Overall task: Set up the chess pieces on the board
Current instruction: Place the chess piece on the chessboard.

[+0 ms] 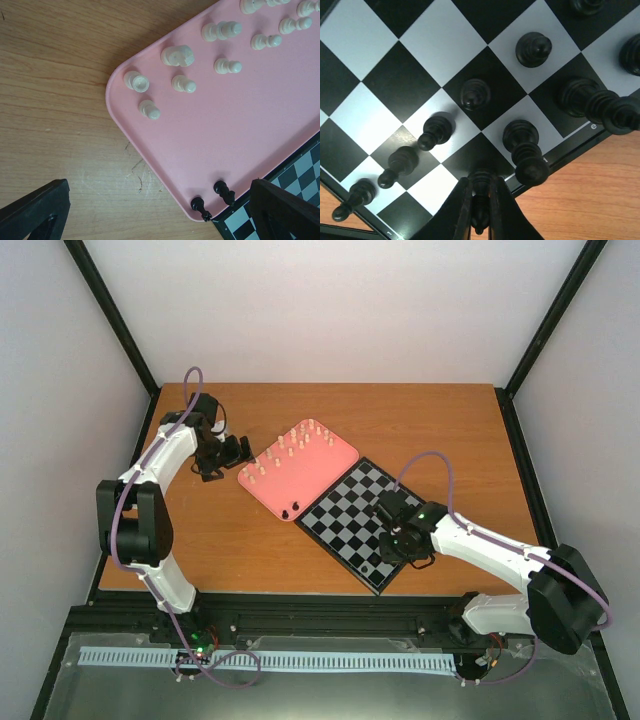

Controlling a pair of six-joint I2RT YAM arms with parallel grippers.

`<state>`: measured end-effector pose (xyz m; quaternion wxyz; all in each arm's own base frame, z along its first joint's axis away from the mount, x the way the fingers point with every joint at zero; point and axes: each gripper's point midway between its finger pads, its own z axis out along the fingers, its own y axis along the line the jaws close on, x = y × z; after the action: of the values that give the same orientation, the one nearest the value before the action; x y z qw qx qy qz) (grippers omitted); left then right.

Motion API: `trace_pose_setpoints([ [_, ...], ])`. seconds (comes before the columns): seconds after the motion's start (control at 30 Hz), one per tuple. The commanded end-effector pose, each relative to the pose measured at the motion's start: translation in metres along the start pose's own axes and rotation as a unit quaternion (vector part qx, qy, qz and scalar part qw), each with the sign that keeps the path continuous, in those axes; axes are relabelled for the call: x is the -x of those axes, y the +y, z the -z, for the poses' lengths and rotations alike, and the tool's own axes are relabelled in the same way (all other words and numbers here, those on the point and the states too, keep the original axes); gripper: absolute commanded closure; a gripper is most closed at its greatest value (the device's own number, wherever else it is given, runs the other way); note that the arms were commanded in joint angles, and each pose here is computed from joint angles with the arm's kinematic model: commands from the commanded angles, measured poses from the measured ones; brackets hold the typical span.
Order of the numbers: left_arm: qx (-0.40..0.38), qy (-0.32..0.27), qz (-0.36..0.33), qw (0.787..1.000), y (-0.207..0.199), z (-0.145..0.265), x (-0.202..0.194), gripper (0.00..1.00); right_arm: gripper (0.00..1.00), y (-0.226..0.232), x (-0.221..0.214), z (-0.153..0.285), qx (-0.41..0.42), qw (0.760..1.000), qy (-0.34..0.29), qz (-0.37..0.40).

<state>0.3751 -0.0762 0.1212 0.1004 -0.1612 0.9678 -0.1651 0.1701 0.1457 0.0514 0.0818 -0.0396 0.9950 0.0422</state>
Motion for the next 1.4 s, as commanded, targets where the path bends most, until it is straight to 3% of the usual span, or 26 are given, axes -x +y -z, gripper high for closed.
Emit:
trace_pose_setpoints([
  [0.0,-0.008,-0.021,-0.008,1.0,-0.009,0.008,0.011,0.0,0.97,-0.004,0.003,-0.004,-0.004,1.0,-0.005,-0.021],
  [0.63,-0.007,-0.017,-0.007,1.0,-0.008,0.005,0.01,0.0,0.94,-0.003,0.005,-0.012,-0.007,1.0,0.004,-0.017],
  [0.77,-0.007,-0.018,-0.007,1.0,-0.008,0.005,0.011,0.0,0.85,-0.004,0.004,-0.013,-0.008,1.0,0.007,-0.018],
  [1.03,-0.007,-0.018,-0.007,1.0,-0.008,0.006,0.011,0.0,0.77,0.001,0.005,-0.006,0.006,1.0,0.004,-0.01],
  [1.37,-0.008,-0.02,-0.008,1.0,-0.009,0.008,0.01,0.0,0.67,0.022,0.017,0.044,0.055,0.998,-0.018,0.022],
])
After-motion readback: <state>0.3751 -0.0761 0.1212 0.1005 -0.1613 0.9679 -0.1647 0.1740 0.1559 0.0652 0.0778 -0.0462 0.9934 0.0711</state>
